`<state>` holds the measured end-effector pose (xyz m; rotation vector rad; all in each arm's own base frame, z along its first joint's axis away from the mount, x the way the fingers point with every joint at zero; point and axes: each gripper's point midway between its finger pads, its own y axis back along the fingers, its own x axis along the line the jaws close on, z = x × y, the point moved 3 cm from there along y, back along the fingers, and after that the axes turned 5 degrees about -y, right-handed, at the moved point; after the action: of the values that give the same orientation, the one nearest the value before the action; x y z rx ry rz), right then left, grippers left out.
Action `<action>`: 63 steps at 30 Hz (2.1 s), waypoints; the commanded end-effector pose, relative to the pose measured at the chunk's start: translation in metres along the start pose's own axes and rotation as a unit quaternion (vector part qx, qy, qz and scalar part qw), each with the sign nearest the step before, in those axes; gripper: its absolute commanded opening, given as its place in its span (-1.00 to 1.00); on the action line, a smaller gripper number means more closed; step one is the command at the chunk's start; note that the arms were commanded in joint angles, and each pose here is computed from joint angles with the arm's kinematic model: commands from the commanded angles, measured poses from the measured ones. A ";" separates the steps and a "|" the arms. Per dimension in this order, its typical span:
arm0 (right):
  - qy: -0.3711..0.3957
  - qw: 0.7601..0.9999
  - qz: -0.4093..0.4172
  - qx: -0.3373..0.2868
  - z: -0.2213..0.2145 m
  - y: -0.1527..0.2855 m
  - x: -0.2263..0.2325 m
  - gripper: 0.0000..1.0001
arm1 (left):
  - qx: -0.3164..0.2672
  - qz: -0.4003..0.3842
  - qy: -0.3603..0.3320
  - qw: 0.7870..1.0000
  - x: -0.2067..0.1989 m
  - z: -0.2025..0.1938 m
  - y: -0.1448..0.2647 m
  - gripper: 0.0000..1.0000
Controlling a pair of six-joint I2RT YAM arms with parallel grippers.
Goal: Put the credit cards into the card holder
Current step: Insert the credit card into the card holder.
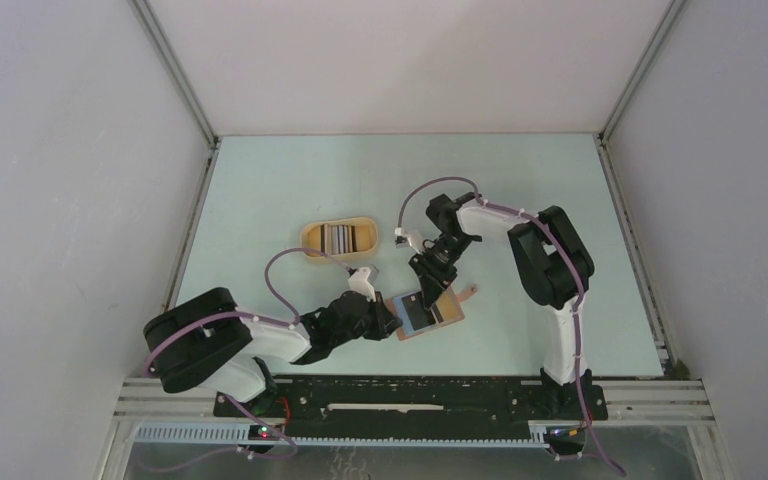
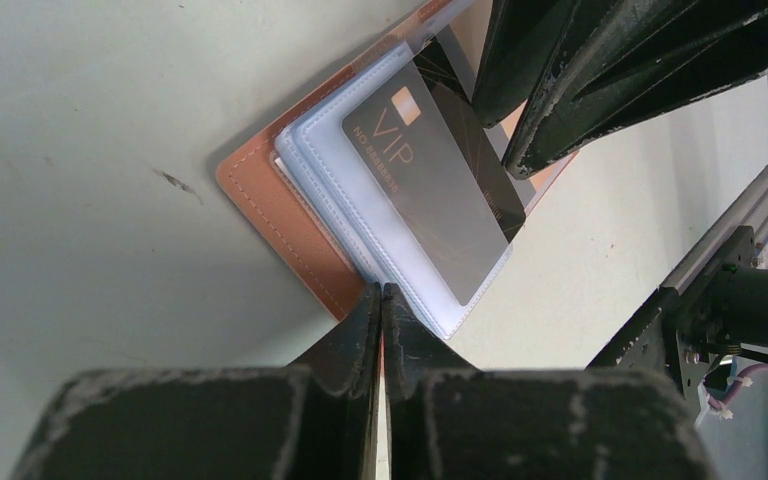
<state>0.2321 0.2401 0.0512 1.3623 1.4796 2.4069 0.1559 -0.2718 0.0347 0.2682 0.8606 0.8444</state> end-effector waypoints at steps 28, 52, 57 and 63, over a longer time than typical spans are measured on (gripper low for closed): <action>0.004 0.999 0.034 0.007 0.009 -0.008 0.016 -0.44 | -0.015 -0.022 -0.008 1.000 -0.014 0.010 -0.004 -0.89; 0.057 0.998 -0.001 -0.027 0.015 0.011 0.022 -0.65 | -0.075 -0.038 0.006 0.996 -0.013 0.025 0.018 -0.60; 0.048 0.999 -0.003 -0.011 0.014 0.001 0.019 -0.72 | -0.077 -0.038 0.010 0.996 -0.012 0.025 0.017 -0.47; 0.038 0.999 -0.009 -0.001 0.013 -0.004 0.013 -0.73 | -0.078 -0.039 0.010 0.996 -0.012 0.025 0.017 -0.36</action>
<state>0.2280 0.2529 0.0624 1.2773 1.4933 2.4753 0.1594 -0.2687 0.0629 0.1278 0.8277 0.8279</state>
